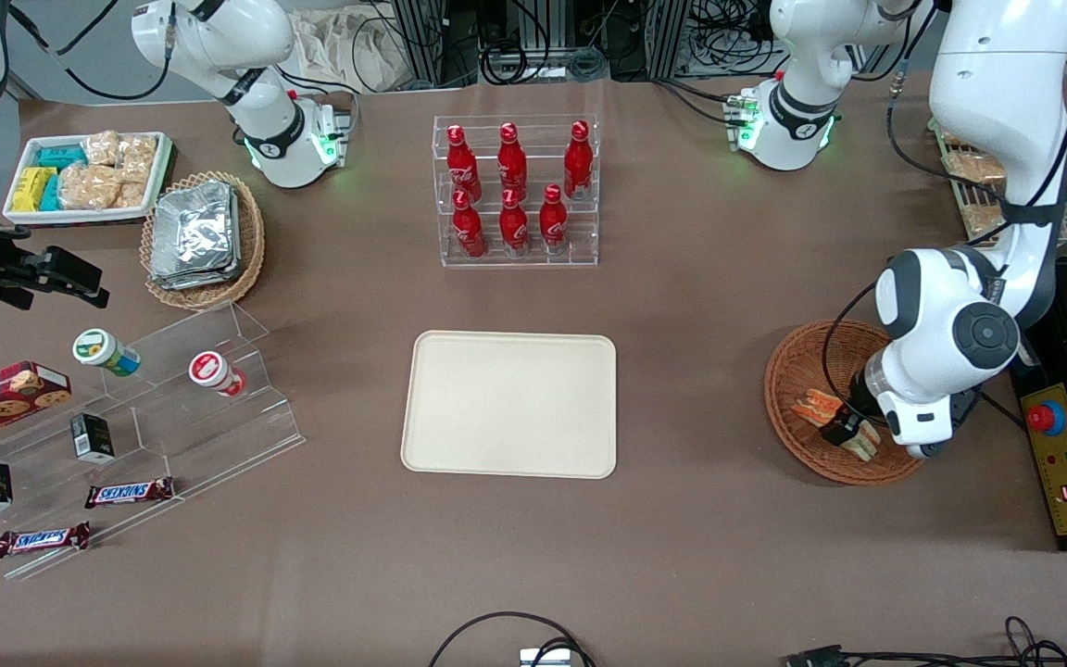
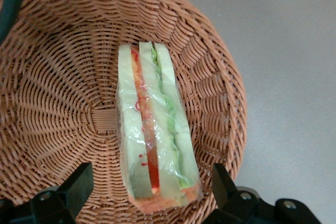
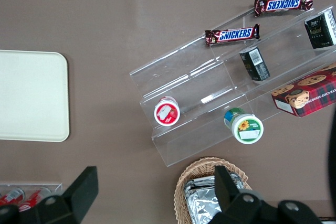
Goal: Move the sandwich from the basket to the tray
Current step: 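Lower the open left gripper over the wrapped sandwich and close on it, then lift the sandwich out of the basket and carry it toward the cream tray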
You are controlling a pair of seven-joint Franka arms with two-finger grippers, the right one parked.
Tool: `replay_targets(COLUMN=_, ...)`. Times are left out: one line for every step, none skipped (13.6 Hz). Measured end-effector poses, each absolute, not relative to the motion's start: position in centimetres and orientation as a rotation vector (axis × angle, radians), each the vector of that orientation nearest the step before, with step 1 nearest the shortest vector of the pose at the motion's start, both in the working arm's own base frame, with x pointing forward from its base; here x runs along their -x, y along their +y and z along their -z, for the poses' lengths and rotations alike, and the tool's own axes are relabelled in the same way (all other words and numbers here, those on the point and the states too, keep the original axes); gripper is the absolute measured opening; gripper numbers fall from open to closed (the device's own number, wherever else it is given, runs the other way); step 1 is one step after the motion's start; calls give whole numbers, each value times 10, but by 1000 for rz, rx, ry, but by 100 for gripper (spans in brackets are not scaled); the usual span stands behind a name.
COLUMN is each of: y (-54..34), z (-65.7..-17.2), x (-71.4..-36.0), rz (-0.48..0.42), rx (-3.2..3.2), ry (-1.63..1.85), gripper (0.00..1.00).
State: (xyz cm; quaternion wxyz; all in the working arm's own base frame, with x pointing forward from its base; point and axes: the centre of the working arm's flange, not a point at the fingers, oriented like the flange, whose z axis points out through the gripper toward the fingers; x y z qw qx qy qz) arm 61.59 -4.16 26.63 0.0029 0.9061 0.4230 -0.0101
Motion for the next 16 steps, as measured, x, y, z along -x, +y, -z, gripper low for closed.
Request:
replay_targets(y=-42, z=-262, x=-616, rz=37, rx=-2843, ry=1327, gripper=100)
replay_targets(y=-41, z=-258, x=-616, rz=39, rx=-2844, ry=1328, gripper=91)
replay_targets(y=-40, z=-256, x=-616, rz=40, rx=-2844, ry=1330, gripper=78)
replay_targets(y=-39, z=-255, x=-616, rz=41, rx=-2843, ry=1333, gripper=68)
replay_targets(y=-38, z=-256, x=-617, rz=39, rx=-2843, ry=1335, gripper=56)
replay_targets(y=-38, z=-256, x=-617, rz=37, rx=-2842, ry=1336, gripper=48)
replay_targets(y=-38, z=-257, x=-618, rz=34, rx=-2841, ry=1336, gripper=40)
replay_targets(y=-38, z=-259, x=-619, rz=27, rx=-2839, ry=1335, gripper=36)
replay_targets(y=-38, z=-265, x=-622, rz=13, rx=-2835, ry=1332, gripper=34)
replay_targets(y=-39, z=-275, x=-623, rz=8, rx=-2834, ry=1331, gripper=33)
replay_targets(y=-39, z=-288, x=-623, rz=23, rx=-2840, ry=1331, gripper=32)
replay_targets(y=-41, z=-306, x=-622, rz=50, rx=-2850, ry=1330, gripper=31)
replay_targets(y=-44, z=-328, x=-621, rz=86, rx=-2864, ry=1324, gripper=27)
replay_targets(y=-52, z=-353, x=-620, rz=122, rx=-2881, ry=1305, gripper=22)
replay_targets(y=-65, z=-381, x=-621, rz=145, rx=-2898, ry=1270, gripper=19)
replay_targets(y=-86, z=-410, x=-623, rz=138, rx=-2910, ry=1215, gripper=19)
